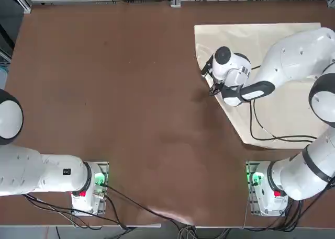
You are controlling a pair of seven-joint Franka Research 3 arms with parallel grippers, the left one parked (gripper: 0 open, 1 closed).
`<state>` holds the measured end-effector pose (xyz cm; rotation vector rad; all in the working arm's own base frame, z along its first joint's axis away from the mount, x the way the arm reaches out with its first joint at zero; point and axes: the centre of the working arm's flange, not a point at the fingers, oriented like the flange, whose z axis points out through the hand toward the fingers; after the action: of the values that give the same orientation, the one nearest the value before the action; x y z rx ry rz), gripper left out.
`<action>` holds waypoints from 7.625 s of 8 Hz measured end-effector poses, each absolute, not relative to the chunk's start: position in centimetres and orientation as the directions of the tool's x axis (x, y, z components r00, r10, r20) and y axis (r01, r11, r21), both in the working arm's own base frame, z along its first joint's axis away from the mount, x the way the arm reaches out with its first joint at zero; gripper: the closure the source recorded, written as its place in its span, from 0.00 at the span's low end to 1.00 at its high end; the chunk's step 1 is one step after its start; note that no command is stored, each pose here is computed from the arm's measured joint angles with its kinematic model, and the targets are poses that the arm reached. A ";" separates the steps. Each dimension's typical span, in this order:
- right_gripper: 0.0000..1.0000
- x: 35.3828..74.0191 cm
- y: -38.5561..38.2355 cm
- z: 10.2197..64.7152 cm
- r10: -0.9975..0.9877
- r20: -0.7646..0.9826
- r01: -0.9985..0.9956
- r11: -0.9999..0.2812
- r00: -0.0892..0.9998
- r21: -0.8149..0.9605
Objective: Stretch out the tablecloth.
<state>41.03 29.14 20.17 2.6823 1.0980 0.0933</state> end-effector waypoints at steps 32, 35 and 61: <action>0.04 53.6 11.7 26.6 -0.263 -0.255 -0.253 -0.965 0.931 0.071; 0.04 55.2 12.0 27.7 -0.294 -0.229 -0.290 -0.956 0.928 0.051; 0.44 65.3 9.6 18.4 -0.448 -0.132 -0.420 -0.887 0.884 0.191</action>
<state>65.28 9.57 18.45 2.8966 -0.6715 -0.2593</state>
